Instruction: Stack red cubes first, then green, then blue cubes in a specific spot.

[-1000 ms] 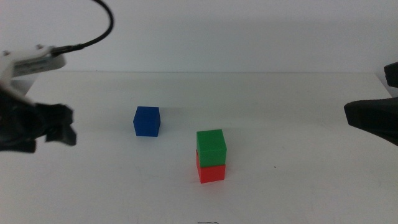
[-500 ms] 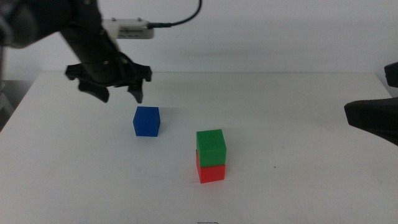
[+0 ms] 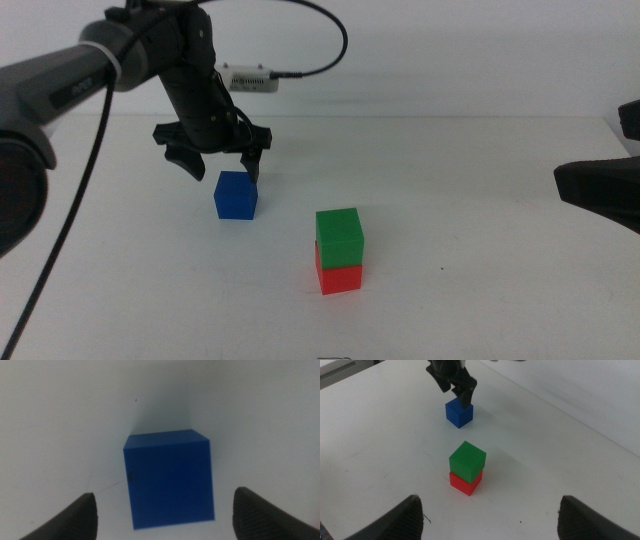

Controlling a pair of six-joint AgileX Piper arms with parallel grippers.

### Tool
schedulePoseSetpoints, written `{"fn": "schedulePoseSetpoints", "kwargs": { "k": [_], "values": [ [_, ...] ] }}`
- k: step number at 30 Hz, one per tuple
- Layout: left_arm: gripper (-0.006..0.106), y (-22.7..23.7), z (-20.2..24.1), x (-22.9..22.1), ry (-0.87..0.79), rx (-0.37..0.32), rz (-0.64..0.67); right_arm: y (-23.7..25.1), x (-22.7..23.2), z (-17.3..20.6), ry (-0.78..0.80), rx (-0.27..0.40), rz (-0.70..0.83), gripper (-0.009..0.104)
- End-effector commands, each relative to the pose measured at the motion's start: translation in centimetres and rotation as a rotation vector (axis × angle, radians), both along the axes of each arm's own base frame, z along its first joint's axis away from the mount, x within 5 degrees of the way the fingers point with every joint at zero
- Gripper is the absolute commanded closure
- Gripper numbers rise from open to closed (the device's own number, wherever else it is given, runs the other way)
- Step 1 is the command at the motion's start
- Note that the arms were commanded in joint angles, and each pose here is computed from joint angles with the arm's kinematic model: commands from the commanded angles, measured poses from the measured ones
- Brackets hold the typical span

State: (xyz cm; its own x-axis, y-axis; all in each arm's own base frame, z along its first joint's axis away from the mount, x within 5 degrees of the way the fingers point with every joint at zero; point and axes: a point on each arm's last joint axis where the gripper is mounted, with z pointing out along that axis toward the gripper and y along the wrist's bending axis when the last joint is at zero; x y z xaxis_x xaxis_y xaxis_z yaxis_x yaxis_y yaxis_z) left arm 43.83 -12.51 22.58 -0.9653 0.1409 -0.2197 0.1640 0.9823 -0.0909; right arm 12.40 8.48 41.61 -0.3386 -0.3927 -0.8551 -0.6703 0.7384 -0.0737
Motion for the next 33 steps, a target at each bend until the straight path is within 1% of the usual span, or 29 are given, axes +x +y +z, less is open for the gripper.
{"fn": "schedulePoseSetpoints", "kwargs": {
  "k": [1,9,12,14,16,18,20,21,23,25,27,28,30,33],
  "values": [
    [0.010,-0.3,2.8,-0.1,-0.085,-0.039,-0.014,-0.1,0.0,1.3,-0.080,0.043,-0.010,0.001],
    [0.010,-0.6,0.1,1.1,-0.080,-0.034,-0.022,-0.1,0.0,1.3,-0.080,0.043,-0.010,0.001],
    [0.013,-0.7,-0.2,1.3,-0.088,-0.035,-0.032,-0.1,0.0,1.3,-0.080,0.043,-0.010,0.001],
    [0.020,-0.7,-0.6,1.4,-0.086,-0.035,-0.033,-0.1,0.0,1.3,-0.080,0.043,-0.010,0.001],
    [0.030,-0.8,-1.0,1.6,-0.087,-0.036,-0.031,-0.1,0.0,1.3,-0.080,0.043,-0.010,0.001],
    [0.042,-0.9,-1.6,1.8,-0.085,-0.036,-0.031,-0.1,0.0,1.3,-0.080,0.043,-0.010,0.001],
    [0.058,-0.9,-2.1,1.9,-0.080,-0.036,-0.028,-0.1,0.0,1.3,-0.080,0.043,-0.010,0.001],
    [0.063,-0.9,-2.1,1.9,-0.076,-0.040,-0.026,-0.1,0.0,1.3,-0.080,0.043,-0.010,0.001],
    [0.076,-1.1,-1.5,1.6,-0.060,-0.082,-0.019,-0.1,0.0,1.3,-0.081,0.043,-0.010,0.001],
    [0.086,-1.1,-0.1,1.1,-0.068,-0.089,-0.052,-0.1,0.0,1.3,-0.081,0.043,-0.010,0.001],
    [0.092,-0.8,1.6,0.2,-0.062,-0.080,-0.067,-0.1,0.0,1.3,-0.081,0.043,-0.010,0.001],
    [0.093,-0.6,2.6,-0.3,-0.049,-0.079,-0.042,-0.1,0.0,1.3,-0.081,0.043,-0.010,0.001],
    [0.095,-0.2,4.3,-1.5,-0.010,-0.071,0.046,-0.1,0.0,1.3,-0.081,0.043,-0.010,0.001],
    [0.096,-0.6,6.8,-4.0,0.012,-0.025,0.152,-0.1,0.0,1.3,-0.081,0.043,-0.010,0.001]
  ]
}}
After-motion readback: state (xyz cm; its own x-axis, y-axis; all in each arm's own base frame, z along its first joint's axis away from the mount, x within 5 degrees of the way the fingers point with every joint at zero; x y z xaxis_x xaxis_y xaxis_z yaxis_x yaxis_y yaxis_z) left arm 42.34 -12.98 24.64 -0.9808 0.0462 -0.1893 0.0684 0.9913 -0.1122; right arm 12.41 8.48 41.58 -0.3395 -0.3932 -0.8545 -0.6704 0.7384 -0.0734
